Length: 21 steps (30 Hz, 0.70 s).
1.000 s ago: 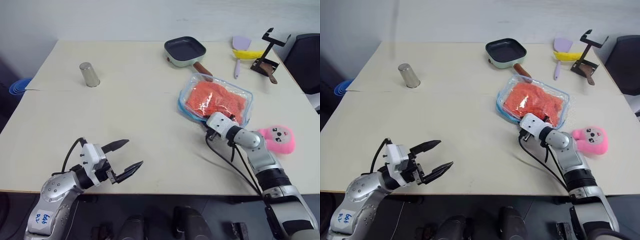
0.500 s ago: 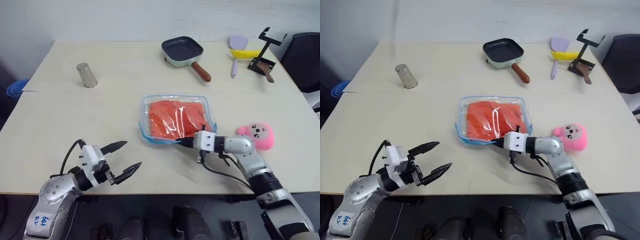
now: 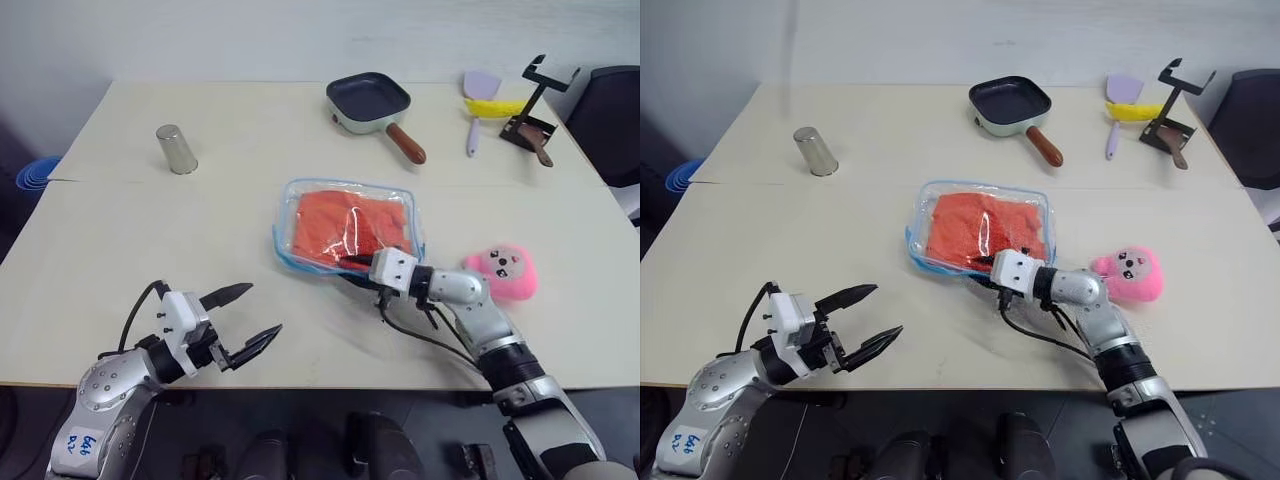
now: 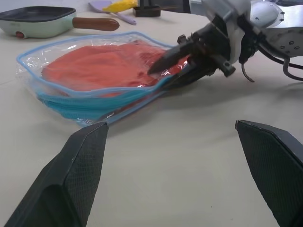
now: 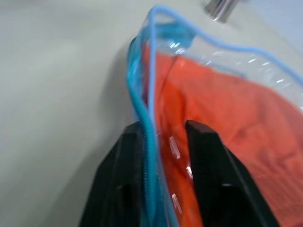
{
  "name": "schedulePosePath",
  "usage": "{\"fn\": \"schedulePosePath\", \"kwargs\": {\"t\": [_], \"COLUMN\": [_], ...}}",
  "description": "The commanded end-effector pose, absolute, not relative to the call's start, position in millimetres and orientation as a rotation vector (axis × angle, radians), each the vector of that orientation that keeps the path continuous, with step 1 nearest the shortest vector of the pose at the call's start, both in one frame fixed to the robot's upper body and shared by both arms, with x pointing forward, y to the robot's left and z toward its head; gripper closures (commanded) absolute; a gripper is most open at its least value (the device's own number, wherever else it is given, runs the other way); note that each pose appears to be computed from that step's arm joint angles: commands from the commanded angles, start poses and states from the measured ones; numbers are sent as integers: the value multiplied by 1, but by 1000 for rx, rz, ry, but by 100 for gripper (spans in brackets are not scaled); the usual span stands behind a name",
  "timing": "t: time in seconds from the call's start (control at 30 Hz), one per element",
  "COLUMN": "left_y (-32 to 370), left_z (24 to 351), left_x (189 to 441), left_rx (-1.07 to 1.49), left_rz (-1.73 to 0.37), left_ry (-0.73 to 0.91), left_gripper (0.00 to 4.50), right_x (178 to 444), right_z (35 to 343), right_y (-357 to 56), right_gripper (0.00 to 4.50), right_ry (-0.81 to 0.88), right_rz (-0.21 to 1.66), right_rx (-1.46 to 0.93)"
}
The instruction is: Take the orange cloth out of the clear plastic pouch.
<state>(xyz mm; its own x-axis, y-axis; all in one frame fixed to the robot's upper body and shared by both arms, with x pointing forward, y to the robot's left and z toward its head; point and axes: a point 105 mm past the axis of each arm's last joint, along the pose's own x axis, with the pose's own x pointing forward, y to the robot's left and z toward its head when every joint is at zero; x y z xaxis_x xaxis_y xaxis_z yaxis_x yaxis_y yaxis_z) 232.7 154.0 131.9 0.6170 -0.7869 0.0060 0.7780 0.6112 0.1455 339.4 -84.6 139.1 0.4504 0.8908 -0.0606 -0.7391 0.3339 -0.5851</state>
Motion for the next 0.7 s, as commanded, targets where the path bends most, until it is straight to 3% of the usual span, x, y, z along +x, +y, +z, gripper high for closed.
{"fn": "schedulePosePath", "kwargs": {"t": [0.03,0.1,0.17,0.3,0.47,0.6,0.7], "left_y": [153,151,149,139,134,134,134], "left_z": [143,145,147,147,146,146,146], "left_x": [227,225,224,223,228,234,237], "left_rx": [140,117,108,95,113,119,124], "left_rz": [-908,-931,-940,-1003,-1038,-1039,-1044], "left_ry": [-111,-112,-116,-111,-121,-130,-136], "left_gripper": [0,0,0,0,0,0,0], "right_x": [317,318,319,307,303,296,301], "right_z": [175,180,187,187,164,145,135], "right_y": [-117,-157,-186,-258,-345,-346,-334], "right_gripper": [171,110,110,110,110,110,171], "right_ry": [-406,-312,-260,13,339,463,477], "right_rz": [1085,1007,934,837,549,586,632], "right_rx": [-500,-439,-406,-418,-397,-233,-163]}}
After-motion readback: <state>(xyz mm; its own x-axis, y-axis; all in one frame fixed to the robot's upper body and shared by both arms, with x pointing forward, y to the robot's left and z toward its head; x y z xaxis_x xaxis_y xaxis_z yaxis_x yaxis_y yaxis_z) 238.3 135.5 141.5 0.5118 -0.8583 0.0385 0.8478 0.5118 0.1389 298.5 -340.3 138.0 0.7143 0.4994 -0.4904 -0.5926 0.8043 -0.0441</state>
